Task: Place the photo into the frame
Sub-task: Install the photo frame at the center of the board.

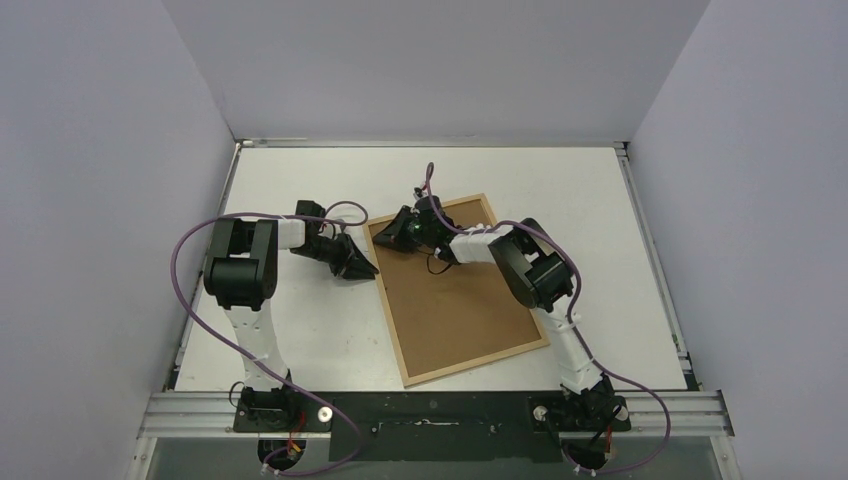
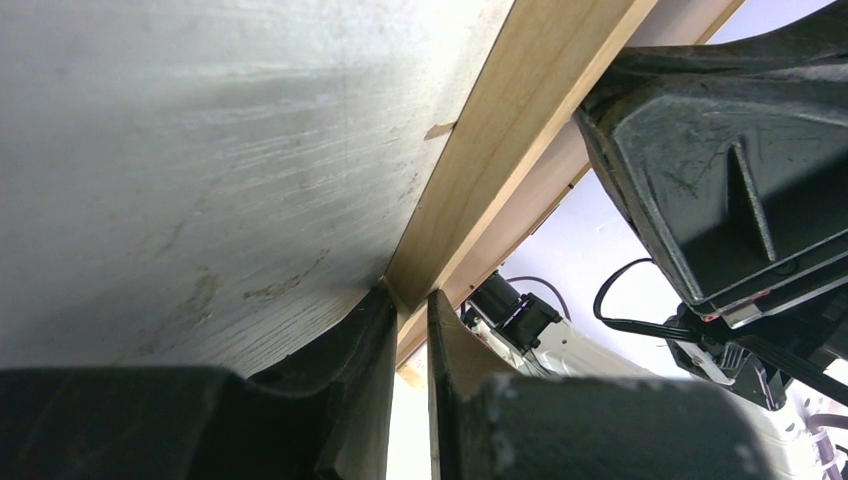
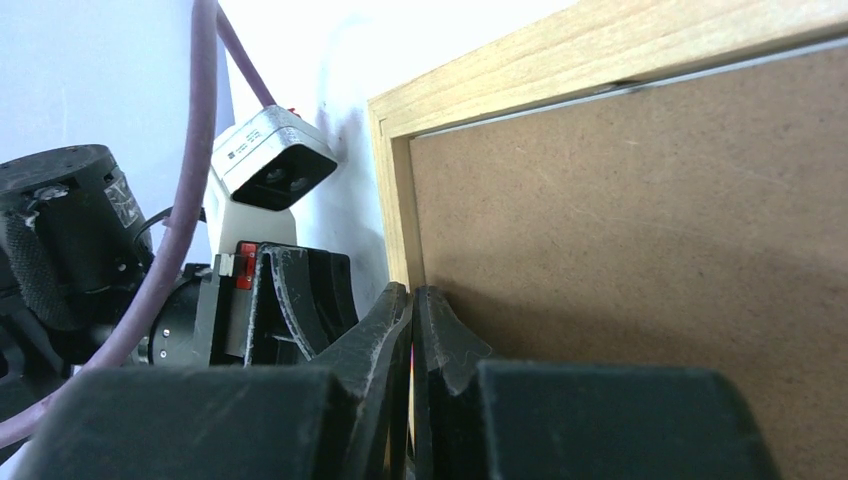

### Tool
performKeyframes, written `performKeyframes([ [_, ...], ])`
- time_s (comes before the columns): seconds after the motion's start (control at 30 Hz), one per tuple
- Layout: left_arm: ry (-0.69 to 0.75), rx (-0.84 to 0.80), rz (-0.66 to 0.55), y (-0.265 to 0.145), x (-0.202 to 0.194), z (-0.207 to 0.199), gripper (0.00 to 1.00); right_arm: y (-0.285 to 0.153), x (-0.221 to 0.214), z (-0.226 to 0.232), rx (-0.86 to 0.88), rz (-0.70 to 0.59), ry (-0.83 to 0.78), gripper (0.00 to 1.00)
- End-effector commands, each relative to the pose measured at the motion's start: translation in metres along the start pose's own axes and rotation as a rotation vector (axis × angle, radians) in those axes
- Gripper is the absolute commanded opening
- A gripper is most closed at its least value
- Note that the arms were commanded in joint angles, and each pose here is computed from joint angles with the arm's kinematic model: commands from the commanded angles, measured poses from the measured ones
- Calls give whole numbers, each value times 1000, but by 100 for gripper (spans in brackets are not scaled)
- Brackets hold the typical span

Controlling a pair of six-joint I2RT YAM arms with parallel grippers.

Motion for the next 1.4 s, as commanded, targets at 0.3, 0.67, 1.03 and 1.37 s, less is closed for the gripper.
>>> performKeyframes([
  [0.3,-68,391,-89,29,9,100,10,10,0,10,83,-3,-21,0],
  [0.67,-65,393,-87,29,10,100,10,10,-9,-8,26,24,-22,0],
  [1.03,-63,405,-79,29,10,102,9,6,6,18,250,-32,121,0],
  [1.37,-59,411,-76,29,12,102,8,3,-5,5,184,2,86,0],
])
Point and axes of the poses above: each gripper's point midway between its finger pads, its own y axis out along the fingers, its own z axis along the line the jaws close on, x = y × z, the point moved 2 cm from there along -y, back along the fingers, and after that the axes turned 3 degrees about -y, right-handed, at the moved point
